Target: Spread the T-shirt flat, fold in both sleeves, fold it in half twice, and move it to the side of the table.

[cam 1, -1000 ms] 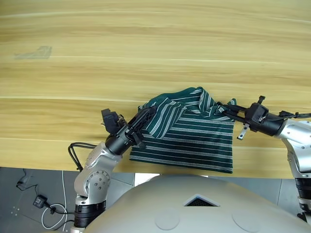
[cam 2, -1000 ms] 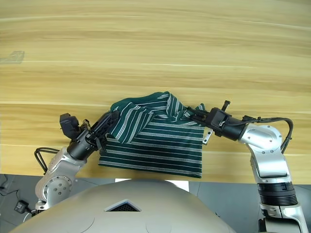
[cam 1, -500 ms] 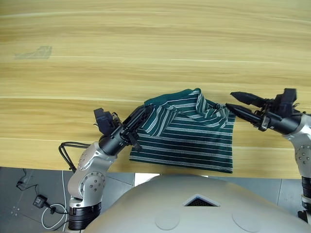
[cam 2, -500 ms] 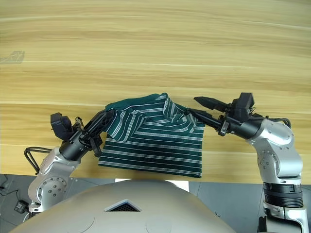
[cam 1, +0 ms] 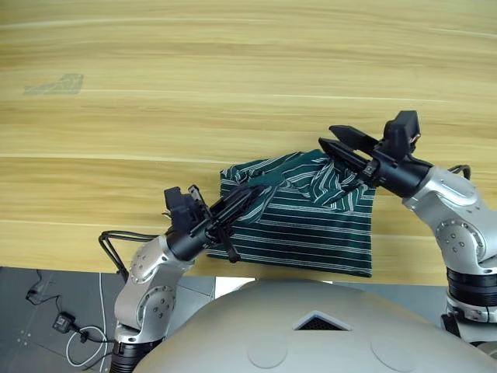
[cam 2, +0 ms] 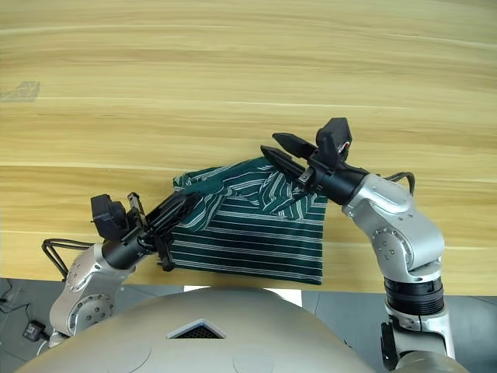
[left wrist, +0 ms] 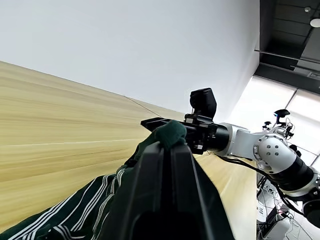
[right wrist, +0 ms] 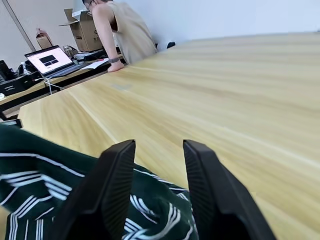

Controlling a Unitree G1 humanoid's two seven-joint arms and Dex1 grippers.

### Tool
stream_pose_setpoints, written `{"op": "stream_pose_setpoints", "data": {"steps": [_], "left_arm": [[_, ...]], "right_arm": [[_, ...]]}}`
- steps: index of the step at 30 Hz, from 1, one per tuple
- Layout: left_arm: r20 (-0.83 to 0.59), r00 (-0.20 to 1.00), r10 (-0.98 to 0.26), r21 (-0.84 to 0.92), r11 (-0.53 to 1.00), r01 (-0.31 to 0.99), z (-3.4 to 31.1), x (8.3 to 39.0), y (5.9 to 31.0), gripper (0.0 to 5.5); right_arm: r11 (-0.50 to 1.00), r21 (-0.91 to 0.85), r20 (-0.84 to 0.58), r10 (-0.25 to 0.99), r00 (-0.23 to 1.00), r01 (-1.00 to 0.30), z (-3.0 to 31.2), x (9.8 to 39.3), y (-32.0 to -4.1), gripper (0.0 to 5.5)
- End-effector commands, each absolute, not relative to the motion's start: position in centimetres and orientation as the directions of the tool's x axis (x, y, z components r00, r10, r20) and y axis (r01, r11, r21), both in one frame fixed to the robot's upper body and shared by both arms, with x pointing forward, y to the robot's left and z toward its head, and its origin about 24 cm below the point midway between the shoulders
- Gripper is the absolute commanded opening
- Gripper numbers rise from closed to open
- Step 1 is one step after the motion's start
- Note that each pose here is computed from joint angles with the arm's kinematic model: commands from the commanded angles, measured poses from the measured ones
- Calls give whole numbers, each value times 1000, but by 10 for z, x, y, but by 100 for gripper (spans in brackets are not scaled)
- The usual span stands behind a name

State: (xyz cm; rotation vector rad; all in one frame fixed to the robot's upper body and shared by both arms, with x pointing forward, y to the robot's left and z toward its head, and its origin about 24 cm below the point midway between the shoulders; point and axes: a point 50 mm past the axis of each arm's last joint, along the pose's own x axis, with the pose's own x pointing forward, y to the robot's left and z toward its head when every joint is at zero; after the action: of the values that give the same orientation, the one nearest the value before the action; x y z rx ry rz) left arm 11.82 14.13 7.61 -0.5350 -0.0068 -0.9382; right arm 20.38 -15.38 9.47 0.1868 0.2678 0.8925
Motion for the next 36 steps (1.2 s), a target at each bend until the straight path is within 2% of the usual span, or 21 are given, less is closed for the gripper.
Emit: {"op": "stream_pose_setpoints", "data": {"steps": [1, 4, 12, 25, 34, 36], "left_arm": [[239, 594, -768, -405, 477, 780, 80, 117, 141, 0], [247, 589, -770, -391, 477, 787, 83, 117, 141, 0], [243, 596, -765, -388, 487, 783, 83, 119, 142, 0], [244, 579, -778, -366, 479, 798, 84, 120, 140, 0], [229, 580, -782, -333, 497, 801, 84, 122, 140, 0], [220, 585, -780, -321, 509, 799, 84, 124, 142, 0]], "right_arm": [[645, 262, -242, 764, 598, -718, 87, 203, -152, 175], [645, 279, -306, 762, 571, -712, 76, 196, -153, 175], [633, 292, -333, 770, 545, -716, 70, 192, -167, 175], [589, 292, -340, 800, 494, -754, 64, 190, -156, 175], [580, 280, -339, 805, 486, -765, 64, 188, -156, 1], [584, 274, -338, 802, 492, -764, 63, 188, -156, 1]]}}
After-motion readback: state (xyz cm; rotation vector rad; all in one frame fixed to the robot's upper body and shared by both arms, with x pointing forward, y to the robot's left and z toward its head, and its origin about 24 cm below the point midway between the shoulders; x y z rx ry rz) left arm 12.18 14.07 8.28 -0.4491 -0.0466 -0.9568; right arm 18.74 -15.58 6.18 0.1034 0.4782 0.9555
